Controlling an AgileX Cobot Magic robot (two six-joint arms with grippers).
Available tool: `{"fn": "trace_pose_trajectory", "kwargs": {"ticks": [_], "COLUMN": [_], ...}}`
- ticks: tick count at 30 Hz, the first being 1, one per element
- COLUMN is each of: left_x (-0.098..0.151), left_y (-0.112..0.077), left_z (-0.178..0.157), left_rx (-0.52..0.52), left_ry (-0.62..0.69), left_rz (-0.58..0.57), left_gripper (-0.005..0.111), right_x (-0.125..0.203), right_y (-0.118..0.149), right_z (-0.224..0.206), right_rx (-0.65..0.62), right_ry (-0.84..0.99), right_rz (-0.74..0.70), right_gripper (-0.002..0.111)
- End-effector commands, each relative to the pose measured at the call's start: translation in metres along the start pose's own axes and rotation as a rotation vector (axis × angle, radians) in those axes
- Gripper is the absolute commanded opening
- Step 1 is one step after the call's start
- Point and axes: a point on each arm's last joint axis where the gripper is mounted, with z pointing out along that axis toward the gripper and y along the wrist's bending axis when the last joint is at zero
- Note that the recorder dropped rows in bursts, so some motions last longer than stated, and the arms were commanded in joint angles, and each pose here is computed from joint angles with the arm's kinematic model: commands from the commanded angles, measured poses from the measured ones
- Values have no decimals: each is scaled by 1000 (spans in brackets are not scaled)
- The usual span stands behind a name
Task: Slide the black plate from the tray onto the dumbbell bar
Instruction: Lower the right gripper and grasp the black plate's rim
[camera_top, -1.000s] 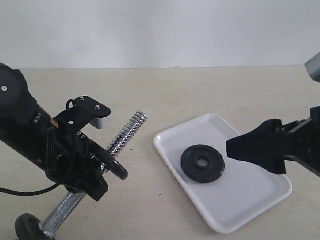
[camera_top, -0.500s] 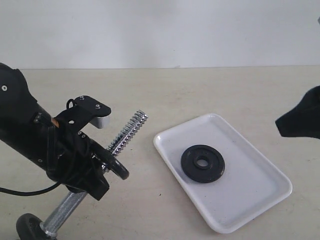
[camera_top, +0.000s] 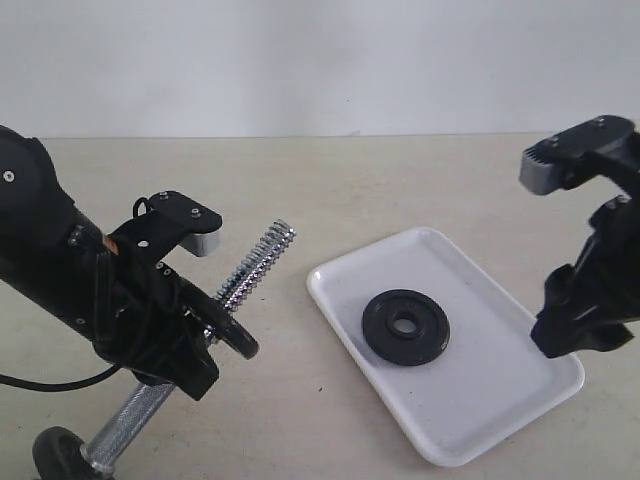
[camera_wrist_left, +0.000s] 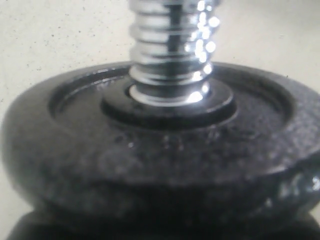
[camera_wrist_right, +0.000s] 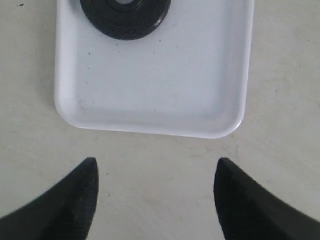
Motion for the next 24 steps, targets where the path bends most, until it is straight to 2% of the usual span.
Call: {"fn": "trace_pose_trajectory", "kwargs": {"ticks": [1, 5, 7, 8, 9, 14, 19, 24], "left_x": [-14, -15, -15, -15, -15, -16, -16, -16], "left_y": [-4, -4, -4, -4, -4, -3, -4, -4], "left_z": [-17, -17, -17, -17, -17, -17, -17, -17], "left_rx": [-1, -8, -8, -8, -8, -10, -4, -2], "left_ry": [-134, -145, -145, -145, -145, -149, -152, -154], "left_rz": [-40, -40, -40, -40, -40, -40, -50, -54], "left_gripper": [4, 4, 4, 4, 4, 4, 4, 4], "right_x": [-16, -29, -35, -44, -49, -77, -88, -99], "right_y": [6, 12, 13, 12, 13, 12, 7, 6], "right_z": [28, 48, 54, 56, 57, 61, 94, 113], "right_rx": [-4, -3, -3, -5, -11, -36, -40, -62], "right_ry": [18, -6, -18, -30, -40, -95, -60, -71], "right_rz": [-30, -26, -29, -10, 5, 25, 63, 112], "right_gripper": [58, 59, 65, 74, 78, 83, 95, 94]}}
